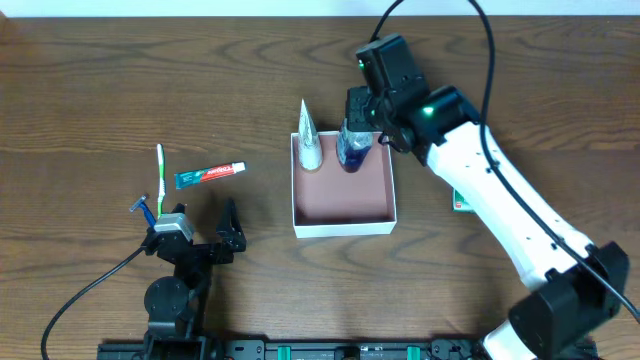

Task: Pack container
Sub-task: 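Carry the soap bottle over the box and lower it inside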

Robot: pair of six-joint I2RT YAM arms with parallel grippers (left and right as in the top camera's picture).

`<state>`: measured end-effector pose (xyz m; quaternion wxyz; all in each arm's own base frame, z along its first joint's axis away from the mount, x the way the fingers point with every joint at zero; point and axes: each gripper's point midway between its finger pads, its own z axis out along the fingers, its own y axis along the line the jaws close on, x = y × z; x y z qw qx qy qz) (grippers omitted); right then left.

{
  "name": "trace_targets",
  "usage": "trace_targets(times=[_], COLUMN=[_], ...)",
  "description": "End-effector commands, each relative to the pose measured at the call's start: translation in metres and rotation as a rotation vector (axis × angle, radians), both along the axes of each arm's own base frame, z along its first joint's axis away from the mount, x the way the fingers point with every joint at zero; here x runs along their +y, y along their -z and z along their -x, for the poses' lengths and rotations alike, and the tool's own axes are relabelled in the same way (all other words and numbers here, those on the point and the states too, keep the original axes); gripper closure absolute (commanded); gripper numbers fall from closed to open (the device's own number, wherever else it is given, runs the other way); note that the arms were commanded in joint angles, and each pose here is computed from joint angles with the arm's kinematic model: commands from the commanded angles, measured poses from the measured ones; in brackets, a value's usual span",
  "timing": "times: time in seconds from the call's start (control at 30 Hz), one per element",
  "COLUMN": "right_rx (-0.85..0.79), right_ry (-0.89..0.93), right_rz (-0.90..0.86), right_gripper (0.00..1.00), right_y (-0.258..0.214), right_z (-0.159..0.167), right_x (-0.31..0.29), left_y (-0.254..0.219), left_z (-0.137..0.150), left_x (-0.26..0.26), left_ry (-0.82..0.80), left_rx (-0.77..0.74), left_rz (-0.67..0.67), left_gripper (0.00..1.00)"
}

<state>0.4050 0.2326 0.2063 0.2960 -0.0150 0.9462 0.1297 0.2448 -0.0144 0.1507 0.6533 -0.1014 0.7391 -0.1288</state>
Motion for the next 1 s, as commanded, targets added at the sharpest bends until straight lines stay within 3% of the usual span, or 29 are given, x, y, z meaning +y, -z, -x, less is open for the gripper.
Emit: trace_targets(times=[0.0, 0.97], right_rx=[-0.005, -0.016], right_ry=[0.003, -0.018], right_rz=[-0.007, 0.04], right_gripper=[0.99, 0.99], right_y=[0.004, 0.035], right_z=[-0.002, -0.009], right_x=[0.011, 0.038], left_y=[0.017, 0.017], left_z=[0.001, 0.001], left_x=[0.001, 0.001], left_ry=[-0.004, -0.004], left_rx=[0.052, 0.052], left_rz=[-0.012, -0.012], left_gripper=[0.02, 0.02])
